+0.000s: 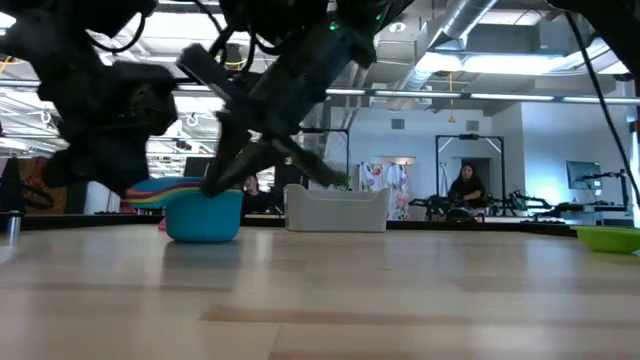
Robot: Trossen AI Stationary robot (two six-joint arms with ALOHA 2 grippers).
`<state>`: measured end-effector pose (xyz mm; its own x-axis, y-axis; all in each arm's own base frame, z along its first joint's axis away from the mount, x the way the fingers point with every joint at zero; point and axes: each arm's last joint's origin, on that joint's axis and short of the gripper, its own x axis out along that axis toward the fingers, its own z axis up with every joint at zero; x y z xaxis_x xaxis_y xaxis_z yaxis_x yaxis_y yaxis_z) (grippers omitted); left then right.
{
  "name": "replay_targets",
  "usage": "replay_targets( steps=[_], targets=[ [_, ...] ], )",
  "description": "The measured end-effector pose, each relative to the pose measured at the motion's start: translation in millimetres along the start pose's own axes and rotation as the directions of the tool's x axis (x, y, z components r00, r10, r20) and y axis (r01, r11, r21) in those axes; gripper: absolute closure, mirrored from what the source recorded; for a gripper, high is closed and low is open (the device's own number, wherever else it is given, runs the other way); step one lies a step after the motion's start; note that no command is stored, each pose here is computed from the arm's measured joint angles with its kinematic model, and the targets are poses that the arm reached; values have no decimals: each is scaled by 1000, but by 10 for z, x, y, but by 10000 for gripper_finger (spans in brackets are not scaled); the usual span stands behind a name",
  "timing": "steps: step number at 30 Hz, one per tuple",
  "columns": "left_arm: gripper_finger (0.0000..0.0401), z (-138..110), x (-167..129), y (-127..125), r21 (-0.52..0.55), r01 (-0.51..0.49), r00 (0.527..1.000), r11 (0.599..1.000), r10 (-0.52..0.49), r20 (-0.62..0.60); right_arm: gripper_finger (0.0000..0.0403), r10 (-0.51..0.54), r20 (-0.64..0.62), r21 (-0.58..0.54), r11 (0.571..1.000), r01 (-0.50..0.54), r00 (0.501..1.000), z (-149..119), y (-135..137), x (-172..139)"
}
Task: Nest measuring cups in basket
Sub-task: Stack the blue measuring cup on the orange measuring cup, then stack the pink measuring cup on the blue measuring cup
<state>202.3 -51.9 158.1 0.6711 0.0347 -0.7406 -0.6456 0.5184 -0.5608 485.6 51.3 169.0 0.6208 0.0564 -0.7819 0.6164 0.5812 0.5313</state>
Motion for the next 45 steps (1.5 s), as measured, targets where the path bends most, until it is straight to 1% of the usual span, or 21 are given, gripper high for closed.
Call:
replay_targets(
  steps=[3,8,10,12,14,16,18,21,25,28,32,33,35,38,40,43,45],
  targets=[
    [378,3,44,-47,-4,42,999,999,-42,8,367,0,-10,10,1000,0,1000,2,1,-22],
    [379,-1,72,-66,-14,60,998,998,-59,3,381,-74,-43,10,997,74,996,-21,-28,-143],
    [379,0,64,-62,-15,57,998,998,-57,3,383,-136,-58,0,991,136,989,-33,-52,-271],
    [379,8,54,-78,-21,73,997,997,-73,10,382,-147,-51,-8,989,147,988,-28,-28,-367],
    [379,16,43,-86,-30,80,997,996,-79,24,374,-193,-61,-32,981,192,979,-30,-42,-512],
    [379,24,44,-101,-28,93,995,995,-92,39,363,-187,-40,-45,982,185,982,-2,-8,-648],
    [379,37,46,-121,-29,110,992,994,-108,65,350,-191,-13,-84,978,190,981,29,18,-804],
    [379,45,49,-120,-40,103,991,994,-99,93,331,-162,40,-124,978,166,986,118,63,-1078],
    [379,63,46,-130,-51,104,985,993,-96,143,307,-116,114,-205,969,138,987,269,78,-1521],
    [379,62,48,-119,-61,94,986,994,-85,142,292,-106,182,-247,957,150,978,388,32,-1896],
    [379,54,46,-104,-83,82,989,993,-71,129,274,-142,260,-284,934,216,955,486,-112,-2393],
    [379,51,43,-93,-88,73,991,994,-62,123,271,-167,275,-288,925,246,947,480,-174,-2495],
    [379,48,36,-80,-95,64,993,993,-53,108,265,-193,289,-281,919,276,938,454,-300,-2635],
    [379,49,3,-63,-117,51,994,992,-39,101,262,-212,297,-261,920,293,931,327,-559,-2706],
    [379,52,-40,-40,-127,38,995,991,-26,98,264,-186,304,-226,939,260,934,212,-739,-2703],
    [379,75,-105,-45,-146,54,992,988,-36,121,269,-63,293,-183,976,121,954,29,-981,-2662],
    [379,101,-150,-60,-151,59,989,987,-37,140,274,23,300,-161,987,27,954,-88,-1093,-2659]
  ],
)
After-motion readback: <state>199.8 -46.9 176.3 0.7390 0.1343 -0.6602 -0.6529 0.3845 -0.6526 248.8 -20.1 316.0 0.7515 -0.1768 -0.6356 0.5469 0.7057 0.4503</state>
